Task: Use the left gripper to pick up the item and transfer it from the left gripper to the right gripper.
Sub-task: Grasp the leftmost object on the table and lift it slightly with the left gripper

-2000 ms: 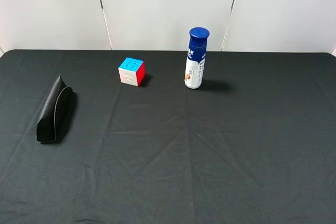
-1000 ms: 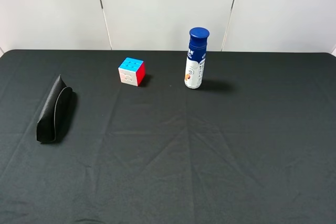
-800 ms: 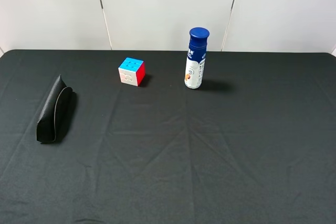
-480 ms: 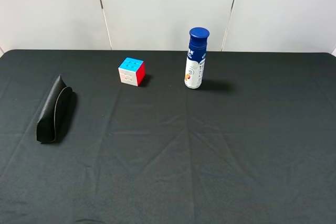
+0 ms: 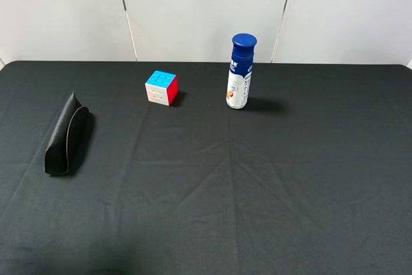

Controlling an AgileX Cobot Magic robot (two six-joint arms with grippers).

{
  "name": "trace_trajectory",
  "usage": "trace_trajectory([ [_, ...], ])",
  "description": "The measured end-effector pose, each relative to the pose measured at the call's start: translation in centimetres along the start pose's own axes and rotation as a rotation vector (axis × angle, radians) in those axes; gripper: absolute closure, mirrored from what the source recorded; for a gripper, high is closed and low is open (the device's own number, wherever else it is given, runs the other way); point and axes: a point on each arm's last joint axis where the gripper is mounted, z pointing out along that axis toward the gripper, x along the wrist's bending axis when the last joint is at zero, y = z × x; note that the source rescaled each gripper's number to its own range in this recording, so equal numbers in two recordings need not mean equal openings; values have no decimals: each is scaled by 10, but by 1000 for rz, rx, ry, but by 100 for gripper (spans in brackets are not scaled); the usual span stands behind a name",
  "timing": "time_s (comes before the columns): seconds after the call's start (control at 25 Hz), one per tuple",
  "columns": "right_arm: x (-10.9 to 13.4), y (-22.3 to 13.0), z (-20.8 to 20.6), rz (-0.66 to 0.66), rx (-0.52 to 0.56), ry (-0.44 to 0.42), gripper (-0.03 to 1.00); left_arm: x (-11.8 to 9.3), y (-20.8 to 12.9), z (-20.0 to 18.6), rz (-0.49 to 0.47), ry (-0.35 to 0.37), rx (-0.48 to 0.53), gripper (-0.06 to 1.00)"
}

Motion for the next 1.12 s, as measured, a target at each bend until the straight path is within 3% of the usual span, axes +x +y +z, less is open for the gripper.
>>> trace_trajectory([
  [0.52, 0, 0, 0, 0, 0, 0, -3, 1, 42, 99, -59, 6, 266, -5],
  [0.8, 0, 0, 0, 0, 0, 0, -3, -2, 50, 146, -114, -27, 332, -5],
  [1.12, 0, 0, 0, 0, 0, 0, -3, -10, 54, 196, -91, -25, 388, -5],
])
